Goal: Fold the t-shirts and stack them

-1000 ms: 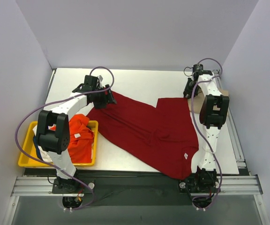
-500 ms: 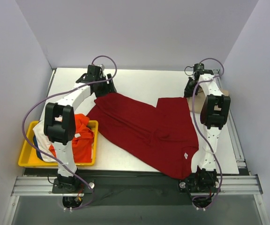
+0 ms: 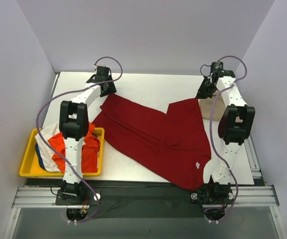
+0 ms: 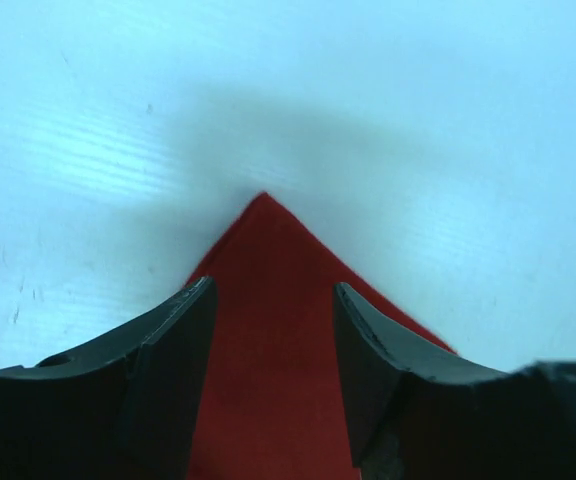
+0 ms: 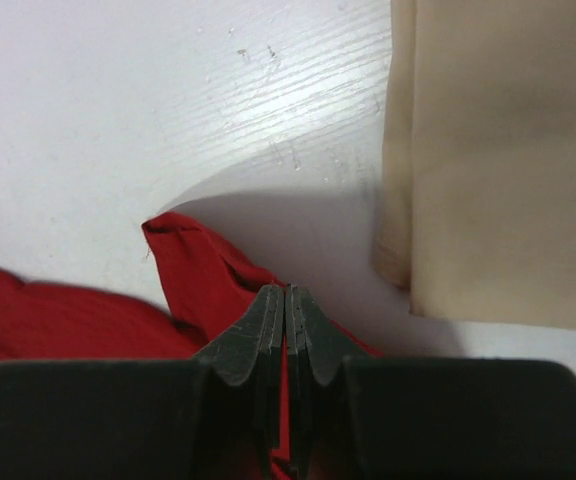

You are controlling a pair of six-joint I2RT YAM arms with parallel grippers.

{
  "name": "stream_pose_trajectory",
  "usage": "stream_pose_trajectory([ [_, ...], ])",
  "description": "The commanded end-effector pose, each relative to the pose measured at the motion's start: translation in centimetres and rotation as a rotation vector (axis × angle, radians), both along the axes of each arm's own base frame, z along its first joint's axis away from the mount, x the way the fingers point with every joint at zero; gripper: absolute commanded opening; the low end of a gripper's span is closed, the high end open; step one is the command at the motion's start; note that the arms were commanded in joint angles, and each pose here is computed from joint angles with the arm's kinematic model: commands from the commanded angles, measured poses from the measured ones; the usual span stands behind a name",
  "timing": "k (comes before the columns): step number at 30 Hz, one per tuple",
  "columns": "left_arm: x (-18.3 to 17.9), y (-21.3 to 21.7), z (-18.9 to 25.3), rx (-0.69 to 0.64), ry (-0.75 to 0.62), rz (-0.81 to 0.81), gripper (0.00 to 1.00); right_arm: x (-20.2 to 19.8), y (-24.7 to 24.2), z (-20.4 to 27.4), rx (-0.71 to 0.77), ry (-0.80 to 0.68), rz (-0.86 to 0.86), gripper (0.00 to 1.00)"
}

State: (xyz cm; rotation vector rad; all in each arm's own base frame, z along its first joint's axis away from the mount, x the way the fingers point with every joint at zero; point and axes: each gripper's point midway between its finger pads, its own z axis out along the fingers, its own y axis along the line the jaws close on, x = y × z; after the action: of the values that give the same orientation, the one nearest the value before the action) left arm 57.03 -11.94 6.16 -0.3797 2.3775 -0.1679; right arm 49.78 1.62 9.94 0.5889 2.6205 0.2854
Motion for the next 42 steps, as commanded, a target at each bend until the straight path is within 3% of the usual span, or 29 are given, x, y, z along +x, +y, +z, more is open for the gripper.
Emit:
stream_pose_trajectory([
  [1,3.6,1.3,2.2,0.018,-0.104,0.07,0.59,-1.5,1.4,2.6,0.046,-0.017,0.016,0.0],
  [9,6.9,0.4,1.1,0.002,-0.144,0.056,0.49,-2.1,3.0,2.7,0.071,-0.011,0.041,0.0],
  [13,6.8,0.4,0.4,0.019,-0.114,0.048,0.41,-2.2,3.1,2.4,0.076,-0.001,0.041,0.0],
  [27,4.2,0.7,-1.5,0.045,-0.039,0.04,0.44,-2.1,3.3,1.6,0.083,0.018,0.03,0.0],
  [38,3.6,-0.3,-1.7,0.025,-0.017,0.006,0.0,-2.0,3.2,2.7,0.079,-0.003,0.007,0.0],
  [42,3.3,-0.6,-1.7,0.015,-0.008,-0.013,0.0,-1.7,2.9,3.5,0.07,-0.025,-0.013,0.0],
])
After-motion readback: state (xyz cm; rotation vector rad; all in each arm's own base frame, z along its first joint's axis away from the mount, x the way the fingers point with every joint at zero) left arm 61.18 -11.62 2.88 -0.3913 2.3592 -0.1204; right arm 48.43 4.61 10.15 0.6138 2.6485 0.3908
